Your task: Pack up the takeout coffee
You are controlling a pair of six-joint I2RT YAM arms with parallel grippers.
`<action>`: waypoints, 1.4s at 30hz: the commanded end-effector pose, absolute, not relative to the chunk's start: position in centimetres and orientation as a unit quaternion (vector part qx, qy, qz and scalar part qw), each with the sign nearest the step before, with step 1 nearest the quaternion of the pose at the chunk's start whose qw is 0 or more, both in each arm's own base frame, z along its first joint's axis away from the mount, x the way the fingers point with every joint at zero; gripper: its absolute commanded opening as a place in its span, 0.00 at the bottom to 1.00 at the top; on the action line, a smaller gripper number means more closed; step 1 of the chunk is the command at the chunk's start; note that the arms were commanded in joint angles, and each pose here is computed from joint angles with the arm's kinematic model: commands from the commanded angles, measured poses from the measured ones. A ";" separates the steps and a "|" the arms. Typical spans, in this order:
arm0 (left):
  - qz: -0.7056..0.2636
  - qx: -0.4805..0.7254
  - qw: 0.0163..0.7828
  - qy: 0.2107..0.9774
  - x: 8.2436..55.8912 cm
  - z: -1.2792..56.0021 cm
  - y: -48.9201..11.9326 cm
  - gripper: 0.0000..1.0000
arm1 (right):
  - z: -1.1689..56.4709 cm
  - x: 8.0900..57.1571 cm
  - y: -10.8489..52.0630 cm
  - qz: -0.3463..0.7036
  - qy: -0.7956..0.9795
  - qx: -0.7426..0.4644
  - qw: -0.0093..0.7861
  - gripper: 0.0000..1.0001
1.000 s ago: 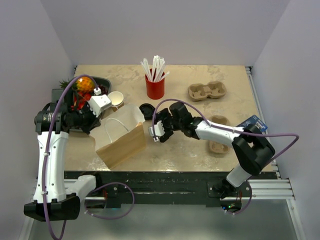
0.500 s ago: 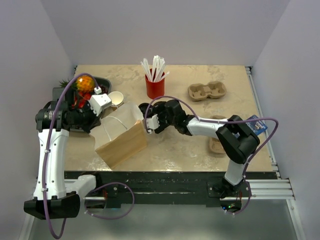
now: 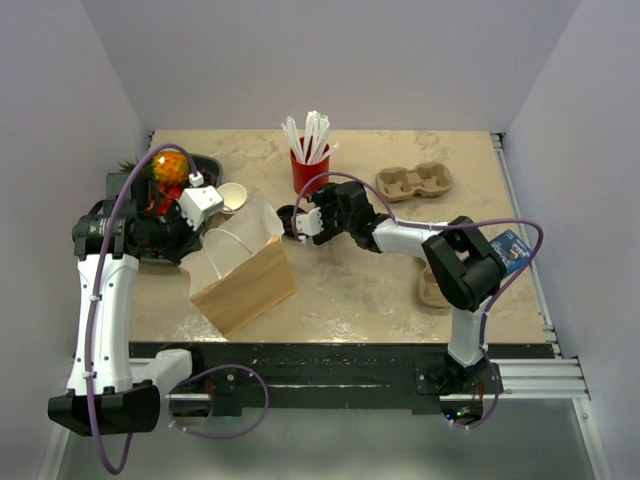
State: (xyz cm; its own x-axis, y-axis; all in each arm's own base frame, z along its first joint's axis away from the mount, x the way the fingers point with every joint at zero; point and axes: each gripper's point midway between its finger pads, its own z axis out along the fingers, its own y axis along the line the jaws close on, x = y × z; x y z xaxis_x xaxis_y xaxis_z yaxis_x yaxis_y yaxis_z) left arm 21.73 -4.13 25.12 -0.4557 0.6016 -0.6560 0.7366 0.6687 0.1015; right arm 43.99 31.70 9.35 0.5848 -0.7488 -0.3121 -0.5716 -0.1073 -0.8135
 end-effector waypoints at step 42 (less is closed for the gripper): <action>-0.208 0.548 0.472 0.659 24.0 32.1 -23.4 0.00 | 14.8 28.2 1.1 0.004 0.958 -0.186 0.216 0.74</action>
State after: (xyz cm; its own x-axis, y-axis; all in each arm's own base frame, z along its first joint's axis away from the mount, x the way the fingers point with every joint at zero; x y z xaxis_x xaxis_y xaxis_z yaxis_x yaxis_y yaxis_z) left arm 22.22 -24.55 29.92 0.0163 0.5239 -0.8516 0.9679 0.2054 0.1449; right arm 30.02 1.53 16.98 -0.7497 -0.4571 -0.4786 -0.4612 0.8795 -0.1176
